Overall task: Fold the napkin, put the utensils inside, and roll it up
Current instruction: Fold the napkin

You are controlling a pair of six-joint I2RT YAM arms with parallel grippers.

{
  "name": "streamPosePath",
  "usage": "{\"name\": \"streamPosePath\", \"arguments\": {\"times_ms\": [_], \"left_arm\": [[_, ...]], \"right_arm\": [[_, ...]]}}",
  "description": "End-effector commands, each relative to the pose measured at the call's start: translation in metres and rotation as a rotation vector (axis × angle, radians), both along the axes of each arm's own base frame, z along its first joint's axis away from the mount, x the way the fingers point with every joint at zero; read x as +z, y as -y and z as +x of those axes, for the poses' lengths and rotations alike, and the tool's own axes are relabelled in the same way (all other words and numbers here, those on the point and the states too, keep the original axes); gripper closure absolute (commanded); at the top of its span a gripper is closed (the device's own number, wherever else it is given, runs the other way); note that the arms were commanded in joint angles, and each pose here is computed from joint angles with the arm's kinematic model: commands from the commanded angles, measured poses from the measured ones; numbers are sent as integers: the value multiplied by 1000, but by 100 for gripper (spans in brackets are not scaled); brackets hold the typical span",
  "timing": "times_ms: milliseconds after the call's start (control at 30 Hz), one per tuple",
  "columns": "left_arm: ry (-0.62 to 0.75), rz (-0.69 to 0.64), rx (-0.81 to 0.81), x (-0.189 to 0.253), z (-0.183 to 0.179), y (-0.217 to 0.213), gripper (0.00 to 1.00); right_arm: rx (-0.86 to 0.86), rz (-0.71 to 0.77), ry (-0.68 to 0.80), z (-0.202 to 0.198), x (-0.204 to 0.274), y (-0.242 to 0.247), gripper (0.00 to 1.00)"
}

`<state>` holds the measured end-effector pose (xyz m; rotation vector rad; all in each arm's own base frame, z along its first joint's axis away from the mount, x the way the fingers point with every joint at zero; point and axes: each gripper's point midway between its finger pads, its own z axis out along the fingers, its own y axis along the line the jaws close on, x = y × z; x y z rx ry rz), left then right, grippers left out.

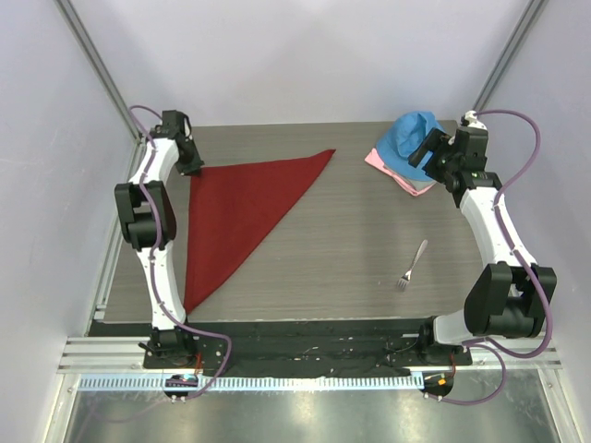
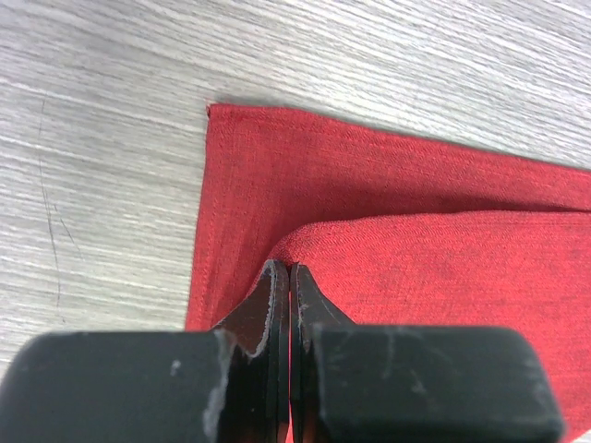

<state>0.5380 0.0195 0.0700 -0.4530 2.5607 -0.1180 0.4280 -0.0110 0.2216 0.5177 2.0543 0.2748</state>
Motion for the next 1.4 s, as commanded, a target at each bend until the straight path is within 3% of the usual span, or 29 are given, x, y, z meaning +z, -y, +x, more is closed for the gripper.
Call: {"name": "streamPosePath", "arguments": {"times_ms": [0,1367], "left_arm": [[24,3,0,13,7,-12,100],[45,1,-16,-11,39,-32,100]], "right_arm": [[3,-15,82,12,28,2,14],[7,-13,63,19,22,3,14]]}}
